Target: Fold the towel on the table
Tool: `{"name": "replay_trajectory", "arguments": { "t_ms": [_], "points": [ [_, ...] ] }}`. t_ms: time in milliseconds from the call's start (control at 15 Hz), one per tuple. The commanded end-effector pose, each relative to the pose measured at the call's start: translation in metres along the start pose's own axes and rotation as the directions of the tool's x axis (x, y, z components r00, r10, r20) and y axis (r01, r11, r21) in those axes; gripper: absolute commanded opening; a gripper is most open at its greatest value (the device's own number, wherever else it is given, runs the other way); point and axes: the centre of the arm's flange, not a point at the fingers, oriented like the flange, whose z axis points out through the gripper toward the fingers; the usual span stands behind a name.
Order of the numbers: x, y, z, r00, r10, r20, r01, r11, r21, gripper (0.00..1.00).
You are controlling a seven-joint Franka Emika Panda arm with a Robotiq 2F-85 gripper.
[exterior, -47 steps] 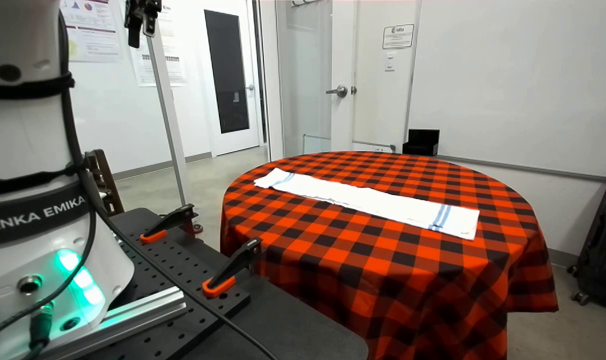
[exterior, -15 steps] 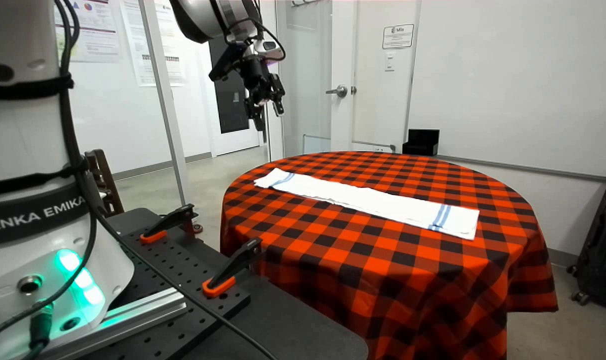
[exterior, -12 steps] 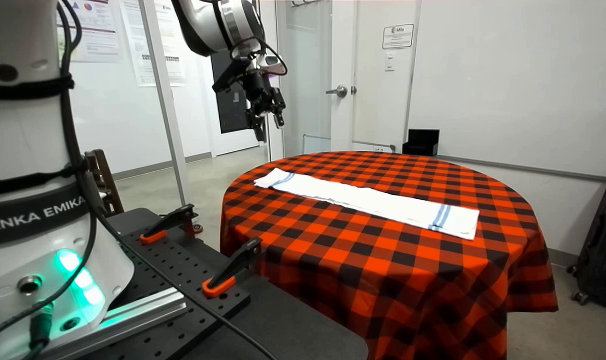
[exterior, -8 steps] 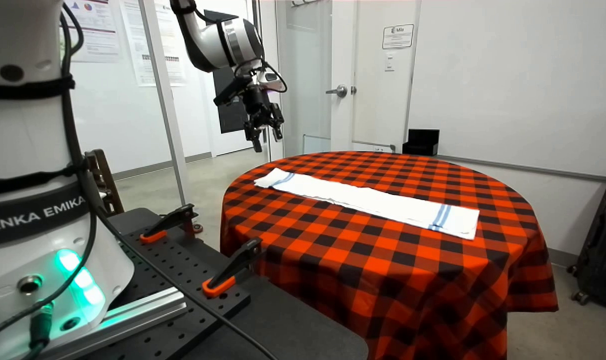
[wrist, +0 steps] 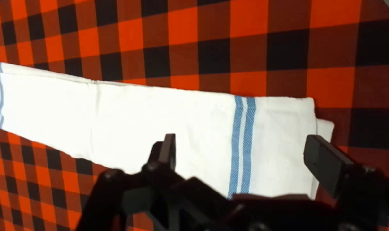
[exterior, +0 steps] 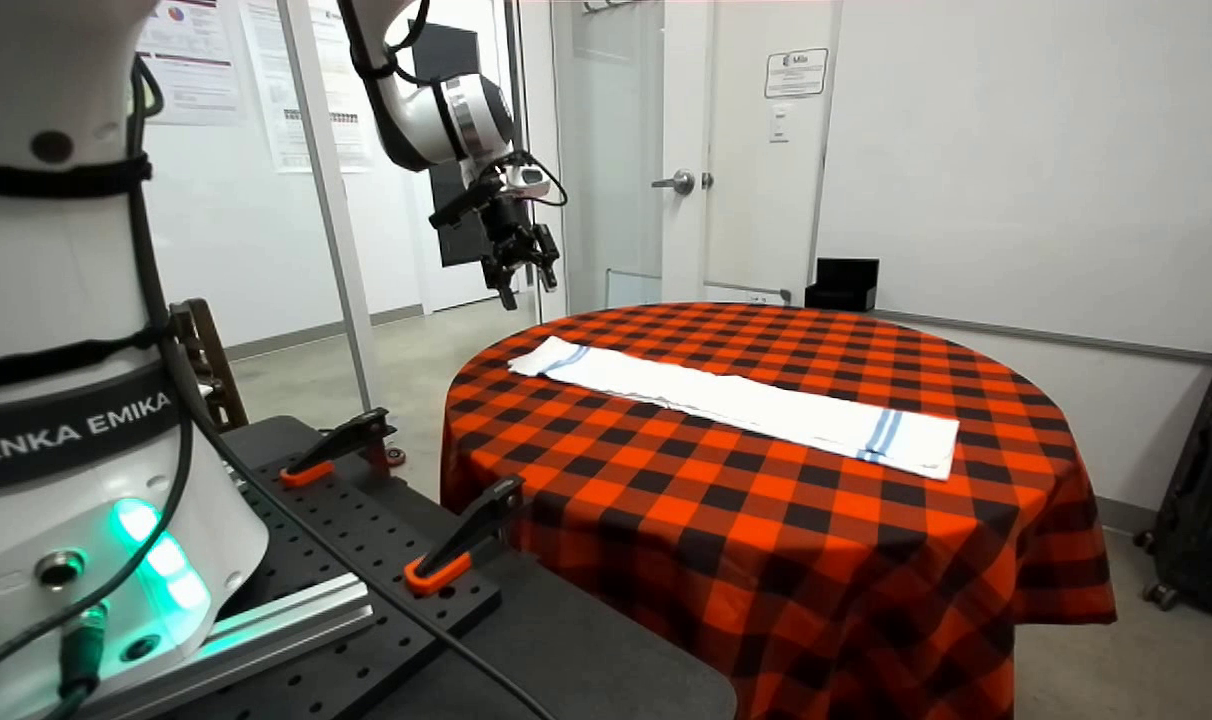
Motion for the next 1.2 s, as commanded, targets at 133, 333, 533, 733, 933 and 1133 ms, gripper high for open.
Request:
{"name": "replay_trajectory", "arguments": {
  "t_ms": [133, 333, 533, 733, 933, 1133],
  "points": [
    [0.055, -0.033, 0.01, 0.999, -0.039, -0.007, 0.04, 0.999, 0.006, 1.0],
    [0.074, -0.042, 0.031, 0.998, -0.054, -0.007, 0.054, 0.999, 0.005, 1.0],
    [0.088, -0.05, 0.05, 0.998, -0.057, 0.006, 0.057, 0.998, 0.006, 1.0],
    [0.097, -0.058, 0.065, 0.998, -0.048, 0.029, 0.048, 0.999, 0.025, 1.0],
    [0.102, -0.062, 0.072, 0.997, -0.03, 0.069, 0.027, 0.999, 0.047, 1.0],
    [0.103, -0.062, 0.078, 0.994, -0.01, 0.112, 0.003, 0.998, 0.057, 0.81]
  ]
}}
